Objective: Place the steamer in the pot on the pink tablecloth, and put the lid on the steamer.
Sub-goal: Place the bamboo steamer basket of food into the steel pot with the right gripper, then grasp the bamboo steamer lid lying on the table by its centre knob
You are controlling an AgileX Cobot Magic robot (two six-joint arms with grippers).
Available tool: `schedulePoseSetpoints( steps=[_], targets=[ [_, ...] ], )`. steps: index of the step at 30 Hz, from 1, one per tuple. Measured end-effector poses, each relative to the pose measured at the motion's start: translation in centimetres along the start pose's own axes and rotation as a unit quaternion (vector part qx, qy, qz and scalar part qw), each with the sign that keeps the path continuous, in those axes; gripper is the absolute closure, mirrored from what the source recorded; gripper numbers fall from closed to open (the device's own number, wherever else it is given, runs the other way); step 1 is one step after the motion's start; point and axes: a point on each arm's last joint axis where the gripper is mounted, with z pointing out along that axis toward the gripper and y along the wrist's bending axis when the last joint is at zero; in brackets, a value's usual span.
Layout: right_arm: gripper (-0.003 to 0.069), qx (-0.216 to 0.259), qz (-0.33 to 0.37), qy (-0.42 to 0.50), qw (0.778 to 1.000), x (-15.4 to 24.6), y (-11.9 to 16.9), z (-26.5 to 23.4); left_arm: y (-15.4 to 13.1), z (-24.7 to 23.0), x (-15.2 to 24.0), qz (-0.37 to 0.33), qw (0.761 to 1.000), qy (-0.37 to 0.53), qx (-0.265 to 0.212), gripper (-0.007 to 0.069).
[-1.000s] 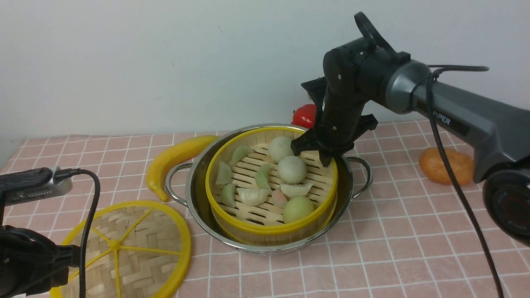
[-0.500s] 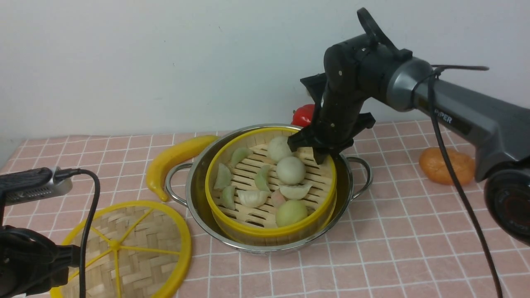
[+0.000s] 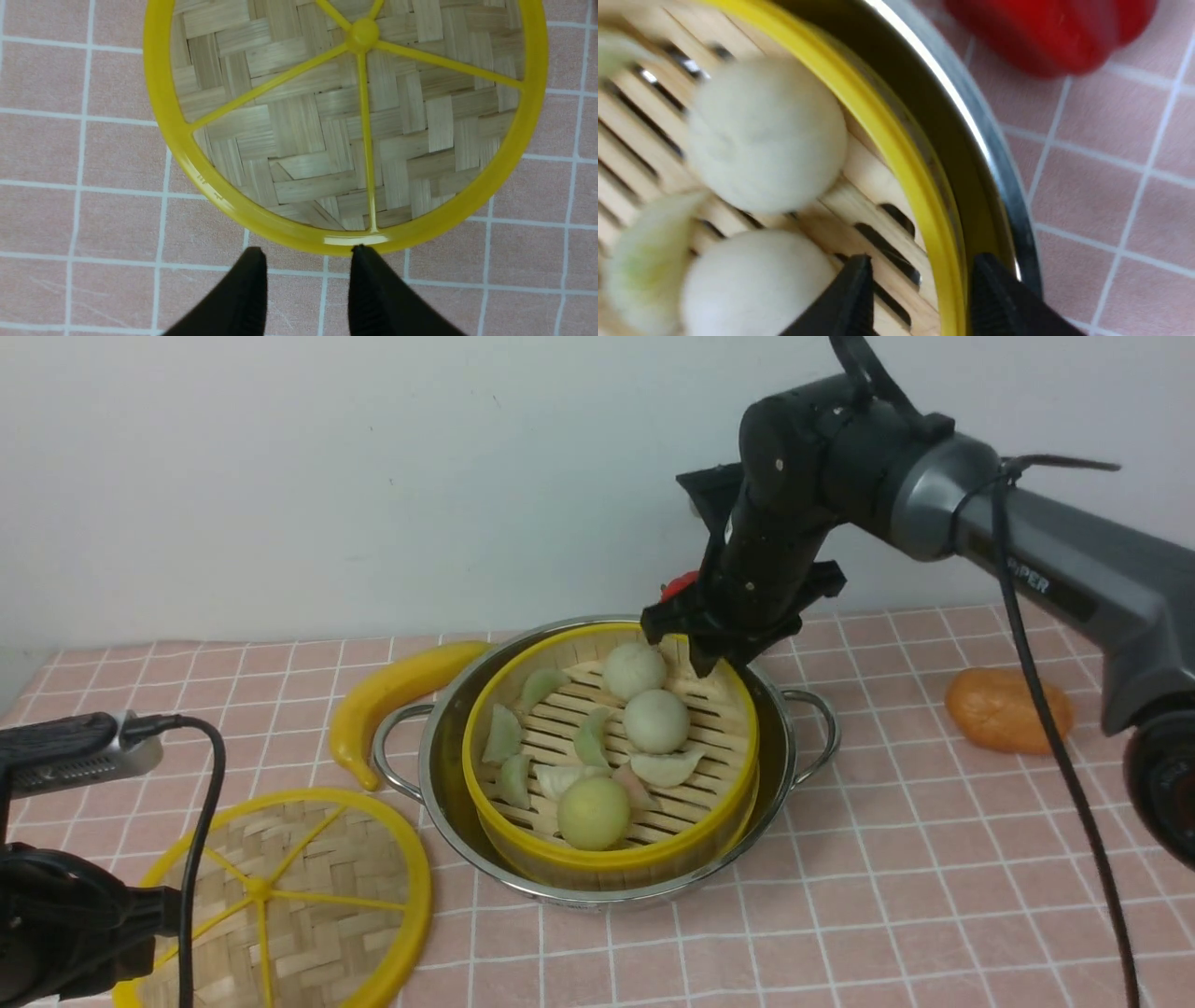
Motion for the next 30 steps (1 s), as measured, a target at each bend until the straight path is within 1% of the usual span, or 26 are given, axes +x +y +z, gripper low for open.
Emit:
schedulePoseSetpoints(
  steps=[6, 7, 8, 13, 16, 20, 21, 22, 23, 24, 25, 26, 28, 29, 30],
  targets=[
    [0.0356, -0.018, -0.002, -0.074, 0.997, -1.6, 0.4, -5.9, 0.0, 0.0, -0.4, -0.001, 1.000, -0.019, 0.000, 0.0382],
    [0.0356, -0.019, -0.004, -0.077, 0.997, -1.7, 0.4, -6.1, 0.0, 0.0, -0.4, -0.001, 1.000, -0.020, 0.000, 0.0382],
    [0.0356, -0.023, -0.009, -0.096, 0.995, -1.8, 0.5, -8.0, 0.0, 0.0, -0.4, -0.002, 1.000, -0.025, 0.002, 0.0382],
    [0.0356, -0.034, -0.017, -0.145, 0.989, -1.8, 0.5, -13.1, -0.3, 0.3, -1.0, -0.018, 0.999, -0.044, 0.016, 0.0382],
    [0.0356, -0.057, -0.017, -0.195, 0.979, -1.0, 0.5, -18.9, -0.3, 1.7, -1.6, -0.034, 0.999, -0.034, 0.025, 0.0382],
    [0.0356, -0.099, -0.024, -0.247, 0.964, 0.6, 0.7, -25.3, -0.2, 3.7, -2.1, -0.039, 0.999, -0.010, 0.022, 0.0382],
    [0.0356, -0.105, -0.025, -0.246, 0.963, 0.8, 0.8, -25.7, -0.2, 3.7, -2.1, -0.038, 0.999, -0.012, 0.022, 0.0382],
    [0.0356, -0.115, -0.027, -0.260, 0.958, 1.4, 0.8, -27.1, -0.1, 4.3, -2.2, -0.040, 0.999, -0.005, 0.021, 0.0382],
    [0.0356, -0.140, -0.035, -0.278, 0.950, 2.5, 0.9, -29.6, -0.1, 5.2, -2.5, -0.044, 0.999, -0.001, 0.020, 0.0382],
    [0.0356, -0.143, -0.036, -0.282, 0.948, 2.7, 0.9, -30.1, -0.1, 5.2, -2.5, -0.044, 0.999, -0.002, 0.020, 0.0382],
    [0.0356, -0.167, -0.049, -0.305, 0.936, 4.8, 0.8, -33.5, -0.1, 6.2, -2.7, -0.052, 0.998, 0.005, 0.024, 0.0382],
    [0.0356, -0.176, -0.057, -0.316, 0.931, 6.0, 0.7, -35.0, -0.2, 6.6, -2.8, -0.056, 0.998, 0.010, 0.027, 0.0382],
    [0.0356, -0.184, -0.067, -0.328, 0.924, 7.7, 0.4, -36.8, -0.4, 6.9, -3.0, -0.052, 0.998, 0.015, 0.033, 0.0382],
    [0.0356, -0.185, -0.076, -0.343, 0.918, 9.7, -0.1, -38.8, -0.9, 7.1, -3.3, -0.037, 0.998, 0.016, 0.039, 0.0382],
    [0.0356, -0.184, -0.078, -0.345, 0.917, 10.0, -0.1, -39.0, -1.0, 7.1, -3.4, -0.033, 0.999, 0.015, 0.040, 0.0382]
  ],
)
